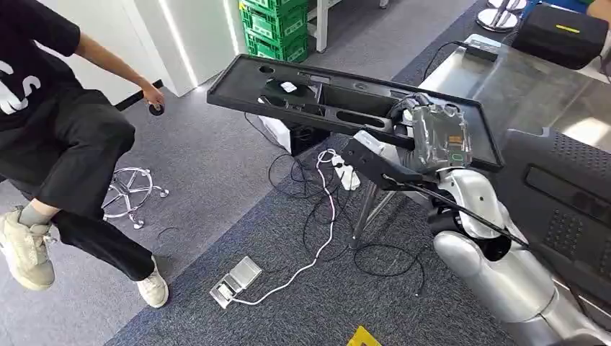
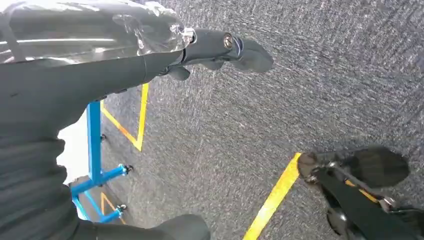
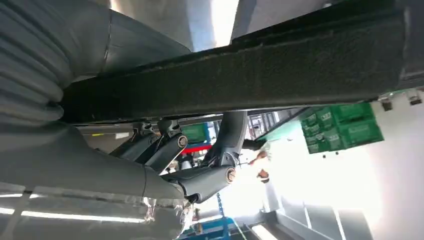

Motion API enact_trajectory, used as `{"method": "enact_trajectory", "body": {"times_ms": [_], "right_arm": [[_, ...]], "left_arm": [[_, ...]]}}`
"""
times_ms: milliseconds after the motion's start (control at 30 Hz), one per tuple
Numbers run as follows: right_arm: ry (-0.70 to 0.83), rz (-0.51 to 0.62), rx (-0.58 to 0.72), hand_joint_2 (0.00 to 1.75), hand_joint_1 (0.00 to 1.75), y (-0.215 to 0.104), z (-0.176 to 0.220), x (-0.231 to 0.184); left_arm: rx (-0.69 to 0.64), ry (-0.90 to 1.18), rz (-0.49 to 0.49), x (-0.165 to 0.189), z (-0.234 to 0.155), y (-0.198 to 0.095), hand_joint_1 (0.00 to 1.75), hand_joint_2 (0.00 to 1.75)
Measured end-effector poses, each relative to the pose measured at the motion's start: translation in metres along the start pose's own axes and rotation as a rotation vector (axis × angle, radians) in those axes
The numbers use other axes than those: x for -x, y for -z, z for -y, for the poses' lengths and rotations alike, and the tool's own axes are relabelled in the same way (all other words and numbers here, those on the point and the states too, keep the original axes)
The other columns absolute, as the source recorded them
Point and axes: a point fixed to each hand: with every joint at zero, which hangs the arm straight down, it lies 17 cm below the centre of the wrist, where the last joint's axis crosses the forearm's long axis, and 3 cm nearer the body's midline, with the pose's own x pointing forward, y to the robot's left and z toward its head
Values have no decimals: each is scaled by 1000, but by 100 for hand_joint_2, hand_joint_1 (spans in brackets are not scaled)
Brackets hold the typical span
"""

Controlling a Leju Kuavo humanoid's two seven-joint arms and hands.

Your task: Take the parts from the cabinet and place them on the table.

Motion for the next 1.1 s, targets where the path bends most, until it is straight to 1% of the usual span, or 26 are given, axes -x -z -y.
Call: {"method": "enact_trajectory", "body": {"times_ms": [133, 433, 600, 1100], "right_arm": [[6, 4, -12, 175, 175, 0, -5, -3], [6, 7, 0, 175, 175, 5, 1, -6], [4, 3, -9, 175, 175, 5, -3, -5], [9, 2, 0, 175, 175, 8, 0, -6]], "left_arm": [[0, -7, -7, 1, 0, 0, 0, 175], [-1, -24, -2, -3, -1, 0, 0, 175], [-1, -29, -3, -2, -1, 0, 0, 175], [-2, -21, 6, -4, -1, 0, 0, 175]]}}
